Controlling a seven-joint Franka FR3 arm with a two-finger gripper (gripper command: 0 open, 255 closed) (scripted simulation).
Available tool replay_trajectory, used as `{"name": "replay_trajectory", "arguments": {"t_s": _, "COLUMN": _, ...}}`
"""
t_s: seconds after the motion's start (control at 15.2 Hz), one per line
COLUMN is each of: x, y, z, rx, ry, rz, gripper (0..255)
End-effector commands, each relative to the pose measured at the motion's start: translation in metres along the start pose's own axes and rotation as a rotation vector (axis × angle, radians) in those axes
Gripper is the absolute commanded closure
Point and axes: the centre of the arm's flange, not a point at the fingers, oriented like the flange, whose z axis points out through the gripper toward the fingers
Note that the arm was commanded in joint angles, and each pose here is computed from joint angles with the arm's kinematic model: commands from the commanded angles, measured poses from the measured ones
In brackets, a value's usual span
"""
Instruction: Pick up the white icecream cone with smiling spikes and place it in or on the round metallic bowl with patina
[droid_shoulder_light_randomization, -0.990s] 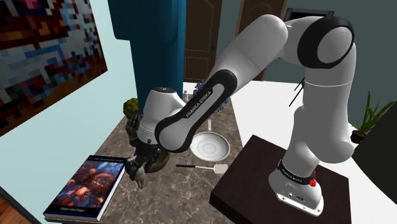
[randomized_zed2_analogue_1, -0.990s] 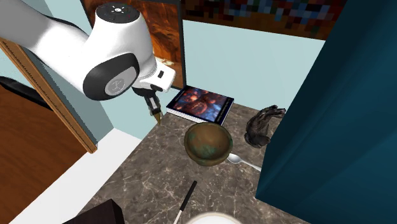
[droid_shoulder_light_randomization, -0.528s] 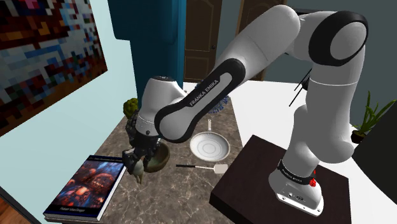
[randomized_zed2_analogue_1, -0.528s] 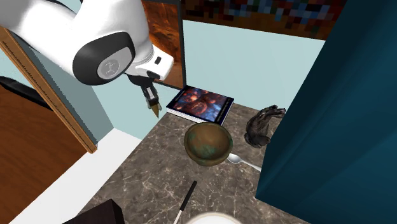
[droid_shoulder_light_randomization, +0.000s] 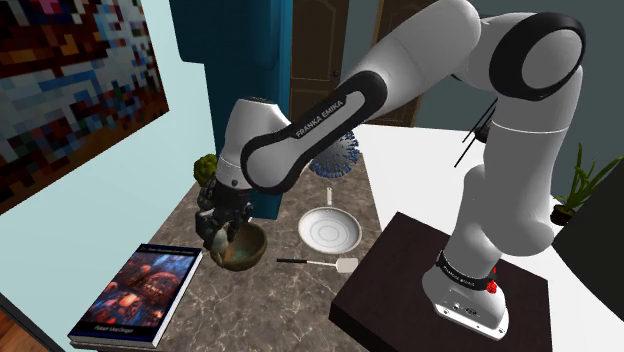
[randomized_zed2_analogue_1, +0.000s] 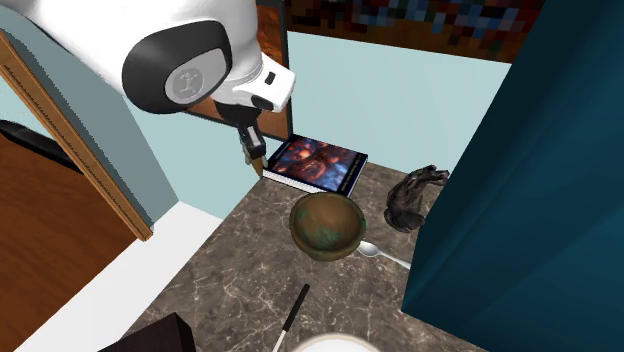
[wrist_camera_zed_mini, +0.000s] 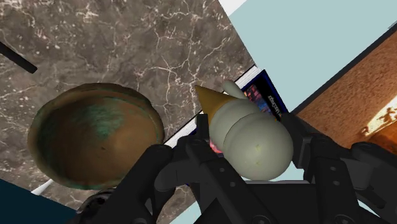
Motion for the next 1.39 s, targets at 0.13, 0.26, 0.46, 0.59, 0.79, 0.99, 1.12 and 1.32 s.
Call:
{"name": "replay_trajectory", "arguments": {"t_s": 0.13, "x": 0.037, "y": 0.032, "z": -0.02, "rx": 0.001, "ry": -0.001, "rz": -0.001, "gripper": 255}}
{"name": "replay_trajectory", "arguments": {"t_s": 0.26, "x": 0.056, "y": 0.049, "z": -0.029, "rx": 0.001, "ry": -0.001, "rz": -0.001, "gripper": 255}}
{"name": "replay_trajectory", "arguments": {"t_s": 0.46, "x": 0.084, "y": 0.073, "z": -0.044, "rx": 0.001, "ry": -0.001, "rz": -0.001, "gripper": 255}}
{"name": "replay_trajectory", "arguments": {"t_s": 0.59, "x": 0.103, "y": 0.089, "z": -0.053, "rx": 0.001, "ry": -0.001, "rz": -0.001, "gripper": 255}}
{"name": "replay_trajectory", "arguments": {"t_s": 0.79, "x": 0.12, "y": 0.106, "z": -0.057, "rx": 0.001, "ry": -0.001, "rz": -0.001, "gripper": 255}}
{"name": "replay_trajectory", "arguments": {"t_s": 0.99, "x": 0.119, "y": 0.111, "z": -0.043, "rx": 0.001, "ry": -0.001, "rz": -0.001, "gripper": 255}}
{"name": "replay_trajectory", "arguments": {"t_s": 1.12, "x": 0.118, "y": 0.115, "z": -0.033, "rx": 0.001, "ry": -0.001, "rz": -0.001, "gripper": 255}}
{"name": "replay_trajectory", "arguments": {"t_s": 1.32, "x": 0.116, "y": 0.12, "z": -0.018, "rx": 0.001, "ry": -0.001, "rz": -0.001, "gripper": 255}}
